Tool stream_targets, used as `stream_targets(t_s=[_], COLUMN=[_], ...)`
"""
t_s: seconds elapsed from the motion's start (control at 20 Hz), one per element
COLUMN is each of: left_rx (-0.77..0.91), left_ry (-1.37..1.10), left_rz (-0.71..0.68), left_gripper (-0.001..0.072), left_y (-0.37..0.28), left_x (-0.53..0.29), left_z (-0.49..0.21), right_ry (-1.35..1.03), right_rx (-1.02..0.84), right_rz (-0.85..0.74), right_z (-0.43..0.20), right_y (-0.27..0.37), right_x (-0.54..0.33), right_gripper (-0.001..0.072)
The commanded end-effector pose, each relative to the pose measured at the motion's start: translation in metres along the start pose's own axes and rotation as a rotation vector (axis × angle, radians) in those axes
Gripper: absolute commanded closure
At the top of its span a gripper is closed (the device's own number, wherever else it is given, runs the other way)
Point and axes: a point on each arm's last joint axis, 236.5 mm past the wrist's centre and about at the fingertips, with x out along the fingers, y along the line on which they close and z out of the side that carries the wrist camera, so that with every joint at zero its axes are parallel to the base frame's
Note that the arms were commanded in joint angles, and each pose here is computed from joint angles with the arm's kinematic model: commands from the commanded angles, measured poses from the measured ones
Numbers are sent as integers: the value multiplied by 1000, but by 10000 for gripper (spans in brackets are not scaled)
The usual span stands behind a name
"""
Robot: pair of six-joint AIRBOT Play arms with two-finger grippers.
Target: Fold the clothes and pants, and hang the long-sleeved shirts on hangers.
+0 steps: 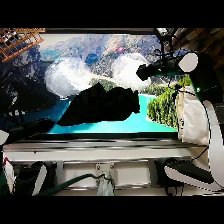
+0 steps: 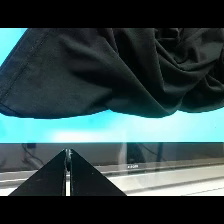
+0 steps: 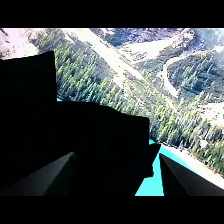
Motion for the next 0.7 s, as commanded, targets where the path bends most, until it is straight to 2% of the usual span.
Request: stream_targets(t_s=[0.0,0.65], left_rx=[-1,0], left_ry=[0,-8], left_rz=[0,1], left_gripper=[689,689], left_y=[0,0], left_x=[0,0], left_z=[0,2], right_ry=[-1,0], right_rx=[-1,-1], right_rz=[0,1], right_z=[0,0], right_y=[0,0], right_x=[0,0], right_gripper=[120,120])
